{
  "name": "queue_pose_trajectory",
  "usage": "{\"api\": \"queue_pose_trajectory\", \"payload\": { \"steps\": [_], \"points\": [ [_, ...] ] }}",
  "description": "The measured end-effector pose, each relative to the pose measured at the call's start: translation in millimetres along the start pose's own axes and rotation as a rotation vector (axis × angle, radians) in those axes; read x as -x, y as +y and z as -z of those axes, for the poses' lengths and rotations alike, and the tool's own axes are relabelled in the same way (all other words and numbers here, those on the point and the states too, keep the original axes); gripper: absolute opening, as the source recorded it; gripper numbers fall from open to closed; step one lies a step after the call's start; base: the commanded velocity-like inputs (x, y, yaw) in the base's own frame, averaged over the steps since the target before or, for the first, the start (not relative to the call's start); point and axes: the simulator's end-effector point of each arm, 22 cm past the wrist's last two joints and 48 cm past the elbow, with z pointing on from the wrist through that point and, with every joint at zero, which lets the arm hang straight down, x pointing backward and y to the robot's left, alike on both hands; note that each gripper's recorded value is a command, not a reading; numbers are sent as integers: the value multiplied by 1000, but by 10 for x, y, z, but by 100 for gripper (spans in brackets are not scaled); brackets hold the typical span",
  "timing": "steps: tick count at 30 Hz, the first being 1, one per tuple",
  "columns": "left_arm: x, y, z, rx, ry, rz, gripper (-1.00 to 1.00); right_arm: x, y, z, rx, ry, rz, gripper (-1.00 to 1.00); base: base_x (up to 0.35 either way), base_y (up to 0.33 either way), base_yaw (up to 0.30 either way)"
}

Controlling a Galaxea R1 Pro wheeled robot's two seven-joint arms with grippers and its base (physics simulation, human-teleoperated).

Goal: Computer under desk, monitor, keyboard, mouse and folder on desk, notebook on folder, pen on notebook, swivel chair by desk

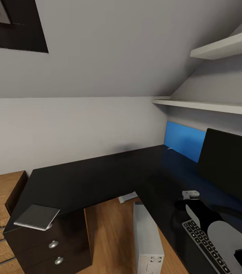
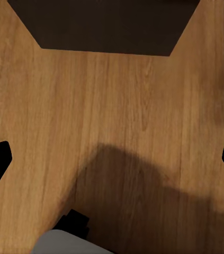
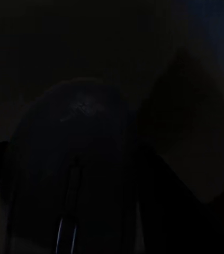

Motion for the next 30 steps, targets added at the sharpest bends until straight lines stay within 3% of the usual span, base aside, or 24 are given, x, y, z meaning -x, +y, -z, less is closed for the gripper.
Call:
{"api": "queue_pose_trajectory", "payload": {
  "steps": [1,19,24,28,30],
  "points": [
    [0,1,0,0,0,0,100,-1,0,0,0,0,0,100,0,0,0],
    [0,2,0,0,0,1,100,88,4,16,-6,-24,1,100,0,0,0],
    [-1,4,-1,1,0,1,100,503,117,124,16,-123,-14,100,0,0,0],
    [1,3,0,1,0,0,100,801,372,244,60,-192,-38,100,0,0,0],
    [0,3,-1,1,0,0,100,934,621,324,99,-223,-50,100,0,0,0]
  ]
}}
